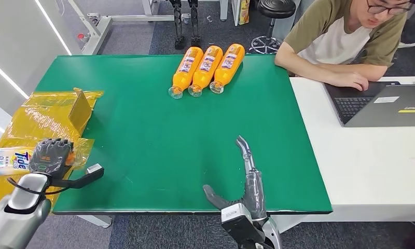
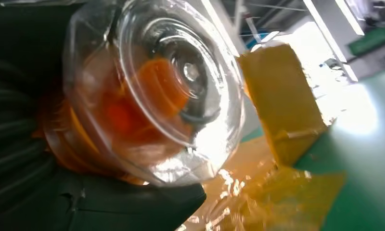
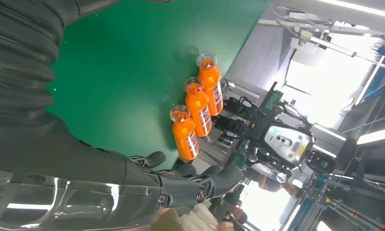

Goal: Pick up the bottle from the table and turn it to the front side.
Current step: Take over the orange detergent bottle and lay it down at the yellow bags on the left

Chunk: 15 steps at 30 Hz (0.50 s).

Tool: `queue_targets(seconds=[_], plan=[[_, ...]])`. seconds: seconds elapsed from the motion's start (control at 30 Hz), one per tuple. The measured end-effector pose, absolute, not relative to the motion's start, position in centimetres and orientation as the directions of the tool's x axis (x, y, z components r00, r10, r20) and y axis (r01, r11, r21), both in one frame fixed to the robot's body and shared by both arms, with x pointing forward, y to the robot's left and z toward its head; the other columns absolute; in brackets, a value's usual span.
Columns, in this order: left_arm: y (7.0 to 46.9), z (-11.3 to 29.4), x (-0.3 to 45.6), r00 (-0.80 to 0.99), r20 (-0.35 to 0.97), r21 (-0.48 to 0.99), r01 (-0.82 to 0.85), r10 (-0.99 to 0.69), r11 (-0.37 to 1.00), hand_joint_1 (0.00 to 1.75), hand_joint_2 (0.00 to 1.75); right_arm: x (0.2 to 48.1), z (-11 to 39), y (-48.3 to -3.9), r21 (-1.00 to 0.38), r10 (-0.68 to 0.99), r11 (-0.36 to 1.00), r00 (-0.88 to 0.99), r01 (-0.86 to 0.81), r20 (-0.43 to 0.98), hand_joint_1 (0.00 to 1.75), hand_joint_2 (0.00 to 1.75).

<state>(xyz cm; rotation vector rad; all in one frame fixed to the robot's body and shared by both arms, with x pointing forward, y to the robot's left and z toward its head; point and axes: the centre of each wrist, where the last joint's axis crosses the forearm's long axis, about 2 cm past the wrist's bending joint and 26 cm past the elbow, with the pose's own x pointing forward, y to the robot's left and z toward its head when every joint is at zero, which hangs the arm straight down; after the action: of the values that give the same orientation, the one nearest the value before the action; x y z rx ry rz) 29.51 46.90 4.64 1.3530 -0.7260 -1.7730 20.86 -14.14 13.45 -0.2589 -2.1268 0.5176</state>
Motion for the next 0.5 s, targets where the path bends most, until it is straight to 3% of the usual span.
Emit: queue_targets(seconds=[0.17, 0.5], plan=[[47.2, 4.9, 30.3, -0.204, -0.537, 0.776, 0.261, -0.819, -0.574, 1.75, 1.75, 20.8, 13.5, -14.0, -0.456, 0.363, 0.89, -0.567, -0.025, 0.74, 0.0, 1.75], [43.5, 5.0, 32.5, -0.315, -0.491, 0.792, 0.227, -0.812, -0.567, 1.75, 1.75, 21.1, 14.0, -13.7, -0.437, 0.338, 0.899, -0.567, -0.043, 0.751, 0.0, 1.75]])
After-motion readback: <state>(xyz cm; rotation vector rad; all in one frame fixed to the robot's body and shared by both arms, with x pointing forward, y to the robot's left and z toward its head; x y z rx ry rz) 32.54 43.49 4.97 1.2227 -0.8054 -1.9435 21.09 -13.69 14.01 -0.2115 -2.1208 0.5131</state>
